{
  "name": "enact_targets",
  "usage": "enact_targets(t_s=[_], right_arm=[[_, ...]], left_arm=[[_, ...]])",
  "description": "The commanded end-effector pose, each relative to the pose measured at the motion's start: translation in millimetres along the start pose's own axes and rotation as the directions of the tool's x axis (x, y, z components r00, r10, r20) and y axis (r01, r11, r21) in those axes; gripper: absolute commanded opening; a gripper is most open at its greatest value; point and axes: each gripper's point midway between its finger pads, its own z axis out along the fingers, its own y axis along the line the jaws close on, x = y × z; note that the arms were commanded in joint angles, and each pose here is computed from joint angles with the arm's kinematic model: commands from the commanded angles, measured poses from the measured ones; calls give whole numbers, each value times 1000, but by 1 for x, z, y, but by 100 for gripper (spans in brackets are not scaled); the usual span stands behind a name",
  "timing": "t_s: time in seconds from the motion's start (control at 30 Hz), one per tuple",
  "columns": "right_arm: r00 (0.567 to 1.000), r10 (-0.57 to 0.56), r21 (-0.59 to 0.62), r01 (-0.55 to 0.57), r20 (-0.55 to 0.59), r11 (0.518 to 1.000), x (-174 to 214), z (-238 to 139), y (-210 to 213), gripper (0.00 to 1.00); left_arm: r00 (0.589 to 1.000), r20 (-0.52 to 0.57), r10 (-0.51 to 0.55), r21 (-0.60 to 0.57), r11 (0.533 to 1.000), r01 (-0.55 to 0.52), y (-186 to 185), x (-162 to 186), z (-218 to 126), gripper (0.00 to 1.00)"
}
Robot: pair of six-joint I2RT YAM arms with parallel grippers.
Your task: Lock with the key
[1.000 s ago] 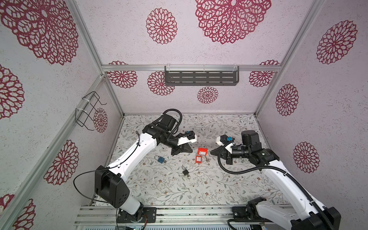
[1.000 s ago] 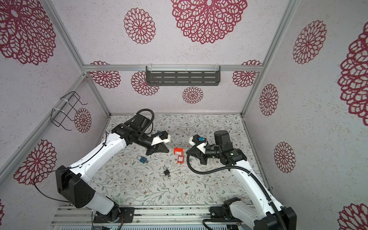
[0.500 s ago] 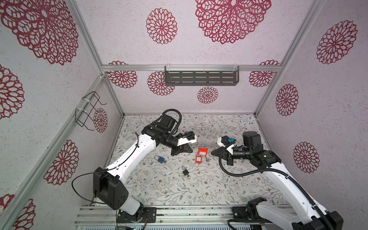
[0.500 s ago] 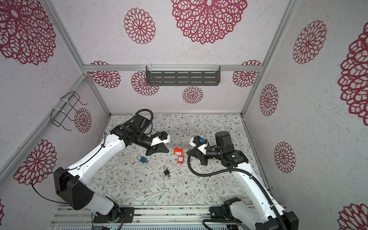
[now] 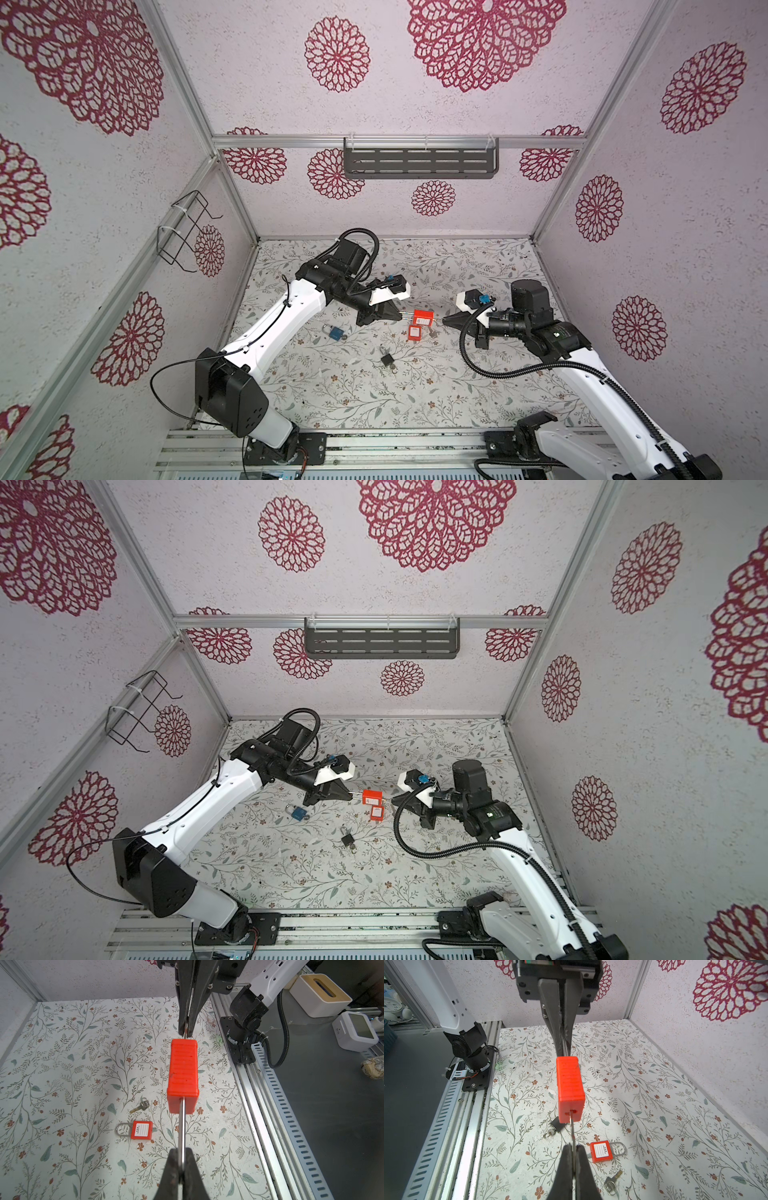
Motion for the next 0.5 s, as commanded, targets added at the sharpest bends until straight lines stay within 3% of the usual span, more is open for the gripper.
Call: enact_targets(t_s=[0.0,0.2,0.47], right_arm=[[994,73,112,-63,-87,992,20,-6,-23,0],[989,110,74,-103,-98,992,24,-2,-21,0],[992,58,118,-45,-108,992,27,-7,-24,0]], left_arm=[[998,-48,-30,-26,999,29,-2,13,-12,0],[998,-69,6,-83,996,-12,2,17,-16,0],[999,-46,-19,-86,996,15,4,19,-23,0]])
